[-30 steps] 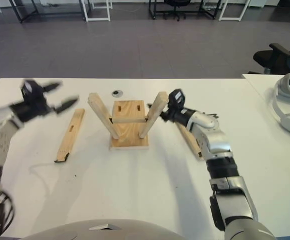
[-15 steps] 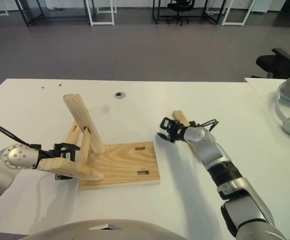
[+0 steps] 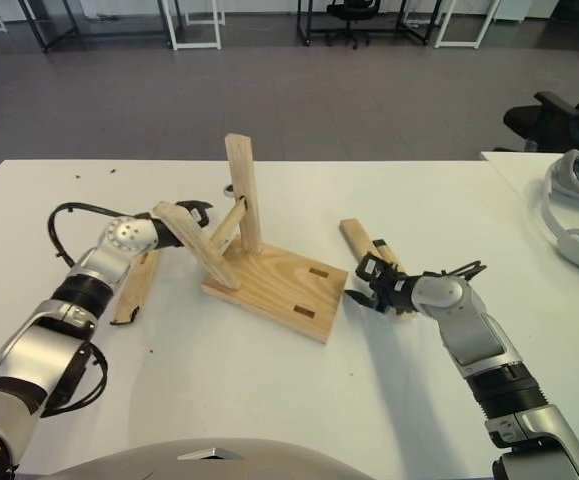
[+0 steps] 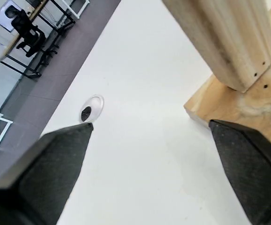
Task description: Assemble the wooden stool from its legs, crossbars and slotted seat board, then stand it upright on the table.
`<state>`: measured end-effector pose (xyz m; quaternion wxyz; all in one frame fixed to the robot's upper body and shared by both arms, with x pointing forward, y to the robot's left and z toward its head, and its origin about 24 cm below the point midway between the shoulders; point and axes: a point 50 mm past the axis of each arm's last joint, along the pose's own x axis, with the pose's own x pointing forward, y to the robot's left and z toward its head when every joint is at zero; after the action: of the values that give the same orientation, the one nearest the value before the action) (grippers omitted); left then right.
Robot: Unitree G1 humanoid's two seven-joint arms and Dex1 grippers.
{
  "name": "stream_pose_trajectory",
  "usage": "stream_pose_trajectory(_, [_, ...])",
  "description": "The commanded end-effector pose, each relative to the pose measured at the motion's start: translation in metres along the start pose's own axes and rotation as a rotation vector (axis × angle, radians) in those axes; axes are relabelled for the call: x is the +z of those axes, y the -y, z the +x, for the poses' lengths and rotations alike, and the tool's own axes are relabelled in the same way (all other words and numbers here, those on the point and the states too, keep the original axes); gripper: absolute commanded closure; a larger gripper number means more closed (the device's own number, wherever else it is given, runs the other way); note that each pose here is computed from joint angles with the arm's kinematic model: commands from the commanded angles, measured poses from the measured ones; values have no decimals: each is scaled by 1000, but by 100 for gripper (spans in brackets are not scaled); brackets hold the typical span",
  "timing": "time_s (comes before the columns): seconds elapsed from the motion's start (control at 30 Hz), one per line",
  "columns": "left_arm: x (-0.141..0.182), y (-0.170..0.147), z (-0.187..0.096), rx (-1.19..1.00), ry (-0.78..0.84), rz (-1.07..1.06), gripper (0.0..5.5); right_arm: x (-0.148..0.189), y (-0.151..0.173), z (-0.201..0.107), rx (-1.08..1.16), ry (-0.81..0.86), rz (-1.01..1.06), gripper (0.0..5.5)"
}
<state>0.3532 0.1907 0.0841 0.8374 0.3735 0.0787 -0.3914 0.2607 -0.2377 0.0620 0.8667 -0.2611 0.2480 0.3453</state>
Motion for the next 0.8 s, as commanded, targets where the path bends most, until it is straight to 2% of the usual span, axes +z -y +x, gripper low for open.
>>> stream_pose_trajectory(0.03, [-5,2,-40,-43,13,75,91,2,31,0,-142,42,55,248])
stream_pose_trajectory(0.13, [12,41,-55,-256,37,109,91,13,53,19,-217,91,40,248])
stream_pose_trajectory(0.2, [20,66,-61,-402,24,110,91,23,53,40,-170,108,-41,248])
stream_pose_trajectory(0.27, [22,82,-56,-453,2,108,91,25,42,61,-76,89,-99,248])
stream_pose_trajectory(0.37, [18,99,-20,-340,-57,181,91,14,24,73,121,56,-119,248])
stream_pose_trajectory(0.47, [23,88,18,-64,-42,157,91,7,11,71,244,89,-72,248])
stream_pose_trajectory(0.57, [19,77,40,83,-54,85,91,10,-11,79,268,158,-7,248])
stream_pose_trajectory(0.7, [17,83,39,108,-17,5,91,9,-30,85,102,163,28,248])
stream_pose_trajectory(0.8, [9,71,17,173,-41,27,91,18,-13,57,-152,290,140,248])
